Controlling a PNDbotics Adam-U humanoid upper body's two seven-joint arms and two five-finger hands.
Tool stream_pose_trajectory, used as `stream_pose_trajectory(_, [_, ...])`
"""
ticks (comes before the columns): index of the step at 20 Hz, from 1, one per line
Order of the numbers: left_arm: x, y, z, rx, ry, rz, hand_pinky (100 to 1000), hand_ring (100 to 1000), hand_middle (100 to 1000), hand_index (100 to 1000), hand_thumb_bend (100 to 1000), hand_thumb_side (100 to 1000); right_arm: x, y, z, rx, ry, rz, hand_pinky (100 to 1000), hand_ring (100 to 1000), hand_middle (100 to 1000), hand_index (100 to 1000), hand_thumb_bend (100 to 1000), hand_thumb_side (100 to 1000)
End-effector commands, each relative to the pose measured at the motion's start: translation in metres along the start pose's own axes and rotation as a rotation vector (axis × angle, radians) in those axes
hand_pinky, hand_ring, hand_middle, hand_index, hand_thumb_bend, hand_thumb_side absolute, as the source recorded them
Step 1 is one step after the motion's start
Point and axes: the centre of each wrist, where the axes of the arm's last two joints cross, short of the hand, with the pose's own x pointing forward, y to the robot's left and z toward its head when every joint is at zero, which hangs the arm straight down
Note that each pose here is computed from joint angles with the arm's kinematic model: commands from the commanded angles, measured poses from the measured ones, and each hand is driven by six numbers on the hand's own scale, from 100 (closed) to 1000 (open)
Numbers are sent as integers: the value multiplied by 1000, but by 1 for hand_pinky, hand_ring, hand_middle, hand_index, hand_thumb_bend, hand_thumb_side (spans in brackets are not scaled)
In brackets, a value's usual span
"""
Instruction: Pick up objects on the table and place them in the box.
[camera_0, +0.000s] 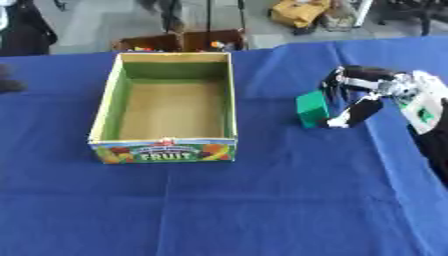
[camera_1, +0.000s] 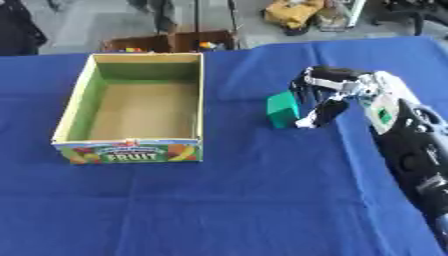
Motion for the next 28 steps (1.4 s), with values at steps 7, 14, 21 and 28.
stream_pose_trajectory(7, [5, -2, -6, -17, -23, 4, 667, 719, 860, 963, 100, 1000, 16, -50, 1, 17, -186, 174, 391, 529, 388, 494, 267, 462])
stream_pose_trajectory(14, [4, -2, -6, -23, -23, 6, 667, 720, 861, 964, 100, 1000, 26, -67, -2, -52, -198, 189, 392, 527, 382, 487, 230, 487])
stream_pose_trajectory(21, [4, -3, -6, -26, -22, 14, 668, 721, 861, 964, 100, 1000, 55, -92, -20, -147, -264, 208, 392, 518, 376, 481, 202, 523])
stream_pose_trajectory(28, [4, -5, -6, -30, -18, 30, 669, 722, 861, 964, 100, 1000, 106, -117, -55, -242, -363, 208, 388, 509, 368, 472, 196, 532])
